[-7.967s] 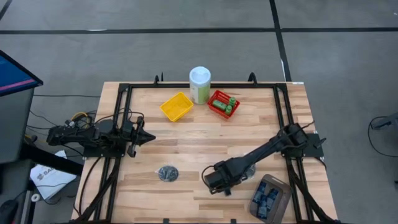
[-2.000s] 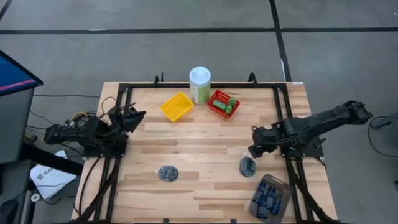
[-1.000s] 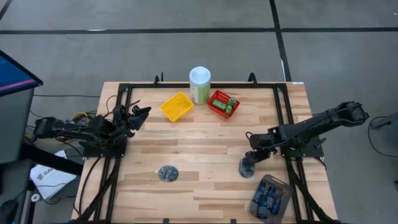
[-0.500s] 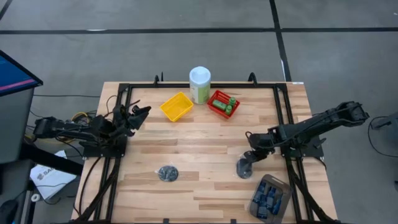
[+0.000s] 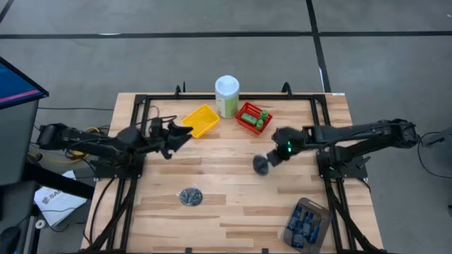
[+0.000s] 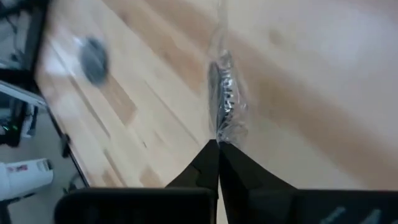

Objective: Pick & Place Travel size toiletries
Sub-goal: Put the black hairbrush in the yellow bin

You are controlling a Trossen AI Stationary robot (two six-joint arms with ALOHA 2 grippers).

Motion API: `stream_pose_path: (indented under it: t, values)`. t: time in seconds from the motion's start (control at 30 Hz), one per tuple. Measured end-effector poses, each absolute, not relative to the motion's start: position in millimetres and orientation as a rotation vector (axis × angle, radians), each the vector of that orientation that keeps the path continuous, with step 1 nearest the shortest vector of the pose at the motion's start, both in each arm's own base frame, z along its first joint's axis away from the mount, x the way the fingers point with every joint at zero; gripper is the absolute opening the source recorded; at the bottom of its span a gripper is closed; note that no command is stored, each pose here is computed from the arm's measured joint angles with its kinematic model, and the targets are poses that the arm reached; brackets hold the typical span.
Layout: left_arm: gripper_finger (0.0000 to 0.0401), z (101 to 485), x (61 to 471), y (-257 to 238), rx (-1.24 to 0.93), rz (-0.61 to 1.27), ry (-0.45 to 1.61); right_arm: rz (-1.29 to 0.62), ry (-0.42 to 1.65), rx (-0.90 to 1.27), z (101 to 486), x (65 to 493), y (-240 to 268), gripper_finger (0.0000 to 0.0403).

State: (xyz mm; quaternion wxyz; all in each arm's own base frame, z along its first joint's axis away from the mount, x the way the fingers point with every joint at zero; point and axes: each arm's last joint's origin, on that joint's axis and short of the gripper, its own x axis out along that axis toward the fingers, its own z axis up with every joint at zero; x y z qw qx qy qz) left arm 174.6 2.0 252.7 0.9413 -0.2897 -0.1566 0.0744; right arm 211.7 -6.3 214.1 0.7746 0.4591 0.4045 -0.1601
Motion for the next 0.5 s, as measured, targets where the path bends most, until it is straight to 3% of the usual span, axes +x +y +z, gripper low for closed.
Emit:
stream_pose_path:
  t: [0.2,0.5]
  values:
    - [0.0264,264,210,5,-0.617,0.046,-0.235,-0.317,0.739,0.870,259,222,-33,0.0000]
    - [0.0268,271,257,39,-0.587,-0.023,-0.149,-0.252,0.688,0.759,295,224,-44,0.0000]
